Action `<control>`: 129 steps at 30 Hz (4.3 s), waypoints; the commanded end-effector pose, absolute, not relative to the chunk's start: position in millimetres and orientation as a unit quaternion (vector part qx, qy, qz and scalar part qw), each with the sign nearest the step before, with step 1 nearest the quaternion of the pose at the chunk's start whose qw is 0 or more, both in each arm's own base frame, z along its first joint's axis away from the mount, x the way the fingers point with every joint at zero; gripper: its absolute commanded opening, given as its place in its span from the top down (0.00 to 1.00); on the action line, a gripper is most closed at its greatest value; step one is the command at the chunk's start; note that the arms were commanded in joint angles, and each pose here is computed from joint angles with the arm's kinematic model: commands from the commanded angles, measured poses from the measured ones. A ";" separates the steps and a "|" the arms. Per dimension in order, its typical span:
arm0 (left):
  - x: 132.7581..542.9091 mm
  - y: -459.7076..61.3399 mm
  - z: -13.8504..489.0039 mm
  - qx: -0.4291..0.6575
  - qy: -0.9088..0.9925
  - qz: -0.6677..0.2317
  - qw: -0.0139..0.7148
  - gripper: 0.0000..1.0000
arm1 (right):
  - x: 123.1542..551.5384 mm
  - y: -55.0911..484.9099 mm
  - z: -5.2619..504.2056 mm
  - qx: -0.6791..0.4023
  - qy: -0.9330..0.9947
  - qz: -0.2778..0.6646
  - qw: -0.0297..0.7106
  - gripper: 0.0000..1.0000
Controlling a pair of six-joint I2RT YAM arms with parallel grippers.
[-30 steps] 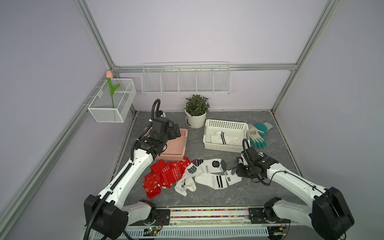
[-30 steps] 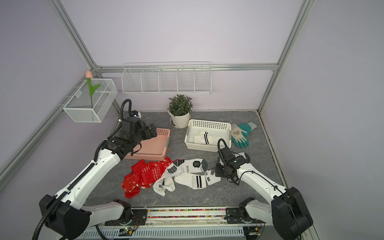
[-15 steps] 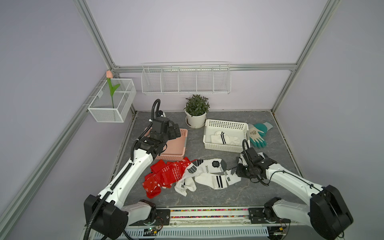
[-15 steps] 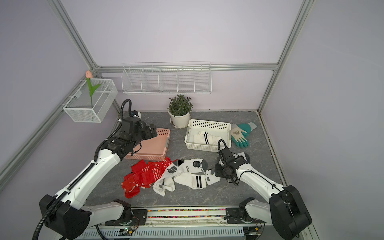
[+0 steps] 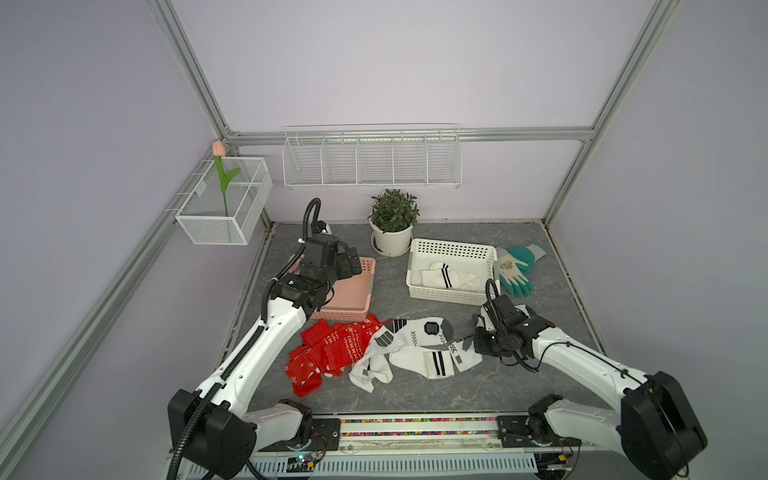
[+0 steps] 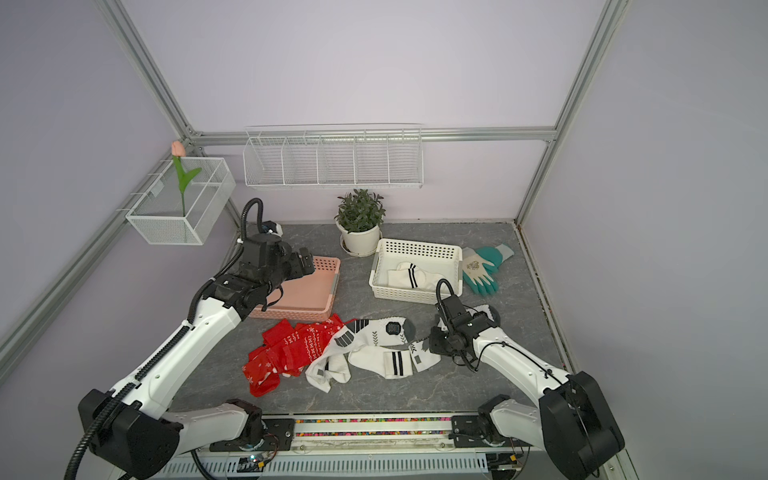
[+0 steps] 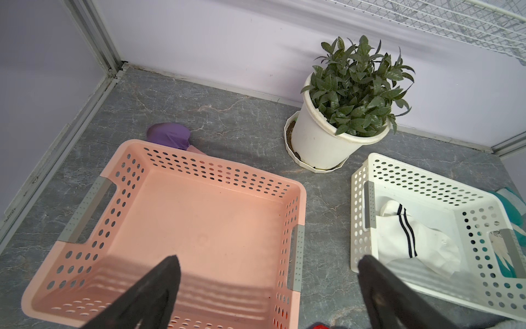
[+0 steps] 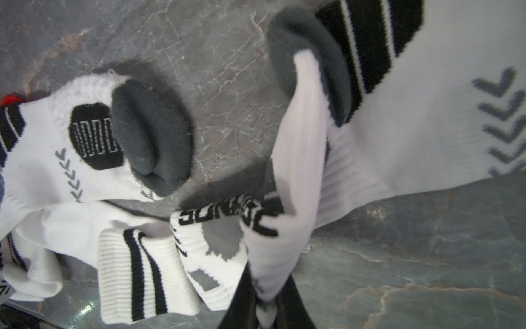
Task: Sort the socks into the basket by color
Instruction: Pick up the sock at the center of the board, then place the sock in the bin.
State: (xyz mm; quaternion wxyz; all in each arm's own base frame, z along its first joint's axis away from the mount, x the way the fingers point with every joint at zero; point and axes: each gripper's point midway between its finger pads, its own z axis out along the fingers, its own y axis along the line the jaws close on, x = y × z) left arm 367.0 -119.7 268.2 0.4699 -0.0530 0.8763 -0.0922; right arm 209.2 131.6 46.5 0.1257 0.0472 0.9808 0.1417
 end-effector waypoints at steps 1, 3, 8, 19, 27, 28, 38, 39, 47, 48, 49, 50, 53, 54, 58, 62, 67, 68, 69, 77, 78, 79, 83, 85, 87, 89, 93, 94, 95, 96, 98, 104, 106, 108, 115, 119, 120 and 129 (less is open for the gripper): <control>366.3 -121.7 279.4 -0.056 0.871 -0.100 0.477 0.01 | 208.7 133.6 59.8 0.048 0.978 0.154 0.129 0.89; 366.6 -122.2 279.1 -0.056 0.871 -0.100 0.477 0.01 | 209.0 133.6 66.4 0.043 0.979 0.153 0.131 0.89; 366.3 -121.8 278.9 -0.056 0.872 -0.099 0.477 0.01 | 210.4 138.5 87.0 0.027 0.978 0.161 0.132 0.91; 365.8 -121.9 280.3 -0.057 0.871 -0.101 0.478 0.01 | 211.2 138.8 147.2 -0.002 0.972 0.163 0.167 0.91; 365.2 -121.6 282.3 -0.057 0.869 -0.102 0.480 0.01 | 210.2 137.0 177.4 -0.008 0.967 0.171 0.191 0.91; 365.5 -121.7 282.0 -0.057 0.869 -0.102 0.480 0.01 | 205.0 132.8 177.6 -0.008 0.970 0.162 0.182 0.91; 365.5 -122.1 281.2 -0.056 0.870 -0.102 0.479 0.01 | 203.8 129.1 207.9 -0.015 0.966 0.161 0.203 0.91; 365.9 -121.6 281.2 -0.057 0.870 -0.102 0.479 0.01 | 203.7 129.2 211.1 -0.014 0.964 0.165 0.207 0.91; 366.1 -122.5 280.4 -0.056 0.871 -0.103 0.478 0.01 | 212.3 131.4 228.7 -0.018 0.959 0.168 0.229 0.91; 366.3 -122.7 279.9 -0.056 0.871 -0.103 0.477 0.01 | 215.4 132.3 230.1 -0.019 0.959 0.166 0.230 0.91; 366.2 -123.1 279.7 -0.056 0.871 -0.103 0.477 0.01 | 219.1 133.4 231.3 -0.021 0.959 0.164 0.232 0.91; 366.2 -123.1 279.7 -0.056 0.871 -0.103 0.477 0.01 | 222.6 135.6 232.6 -0.023 0.958 0.165 0.234 0.91; 366.2 -122.4 279.7 -0.057 0.871 -0.102 0.477 0.01 | 233.9 142.1 235.2 -0.034 0.959 0.162 0.232 0.91; 366.3 -122.2 279.4 -0.057 0.871 -0.101 0.477 0.01 | 238.4 143.4 236.7 -0.037 0.959 0.158 0.232 0.92; 365.8 -122.0 280.6 -0.056 0.871 -0.101 0.478 0.01 | 255.9 147.5 246.3 -0.053 0.959 0.141 0.240 0.92; 365.5 -122.0 281.1 -0.057 0.870 -0.102 0.479 0.01 | 274.3 150.8 256.8 -0.063 0.957 0.129 0.254 0.92; 365.4 -121.5 281.8 -0.057 0.870 -0.101 0.480 0.01 | 295.5 157.8 265.7 -0.073 0.954 0.126 0.263 0.92; 365.2 -121.2 282.5 -0.057 0.869 -0.102 0.480 0.01 | 299.4 158.7 268.8 -0.075 0.953 0.125 0.266 0.92; 365.2 -121.2 282.5 -0.057 0.869 -0.101 0.480 0.01 | 303.3 158.5 272.1 -0.075 0.952 0.123 0.270 0.92; 364.6 -122.2 283.9 -0.056 0.869 -0.105 0.481 0.01 | 331.6 156.5 294.4 -0.076 0.946 0.117 0.294 0.92; 364.6 -121.8 283.5 -0.057 0.869 -0.104 0.481 0.01 | 334.4 156.1 295.1 -0.077 0.946 0.115 0.295 0.92; 364.6 -121.7 283.5 -0.057 0.869 -0.103 0.481 0.01 | 337.6 155.2 297.6 -0.076 0.945 0.115 0.297 0.92; 364.7 -121.4 283.2 -0.057 0.869 -0.103 0.481 0.01 | 350.1 155.1 303.8 -0.077 0.942 0.117 0.303 0.92; 364.9 -121.3 282.9 -0.057 0.869 -0.102 0.481 0.01 | 355.9 156.0 305.8 -0.079 0.942 0.119 0.305 0.92; 364.8 -121.4 283.2 -0.057 0.869 -0.102 0.481 0.01 | 360.7 159.2 305.9 -0.082 0.941 0.122 0.304 0.92; 365.0 -120.9 282.0 -0.057 0.870 -0.101 0.480 0.01 | 365.5 161.0 305.0 -0.083 0.942 0.123 0.302 0.92; 364.6 -119.7 283.0 -0.058 0.869 -0.098 0.482 0.01 | 374.6 165.5 302.7 -0.086 0.941 0.127 0.301 0.92; 364.7 -119.6 283.2 -0.058 0.869 -0.097 0.482 0.01 | 376.9 166.7 302.8 -0.088 0.941 0.128 0.301 0.92; 364.8 -119.1 283.0 -0.059 0.869 -0.097 0.482 0.01 | 379.7 167.1 303.2 -0.087 0.941 0.128 0.302 0.92; 364.9 -119.5 282.9 -0.058 0.869 -0.097 0.482 0.01 | 382.8 168.1 303.6 -0.088 0.940 0.128 0.302 0.92; 364.7 -119.7 283.2 -0.058 0.869 -0.098 0.482 0.01 | 388.1 170.4 301.8 -0.091 0.941 0.128 0.300 0.92; 364.8 -119.2 283.0 -0.058 0.869 -0.096 0.482 0.01 | 407.3 182.4 290.6 -0.097 0.941 0.140 0.291 0.92; 364.7 -118.7 282.9 -0.058 0.869 -0.095 0.482 0.01 | 413.9 187.7 286.4 -0.099 0.942 0.145 0.286 0.92; 364.7 -119.1 282.7 -0.058 0.869 -0.095 0.482 0.01 | 420.3 192.2 278.7 -0.101 0.944 0.148 0.276 0.92; 364.7 -119.1 283.2 -0.058 0.869 -0.096 0.482 0.01 | 441.1 207.8 259.2 -0.102 0.944 0.165 0.265 0.92; 364.7 -119.5 282.6 -0.057 0.870 -0.096 0.481 0.01 | 452.2 215.3 247.7 -0.104 0.946 0.170 0.256 0.92; 364.7 -119.4 283.2 -0.058 0.869 -0.097 0.482 0.01 | 455.1 216.7 245.8 -0.105 0.946 0.169 0.254 0.92; 365.4 -119.4 281.9 -0.057 0.870 -0.095 0.481 0.01 | 477.6 238.9 230.1 -0.129 0.948 0.173 0.233 0.92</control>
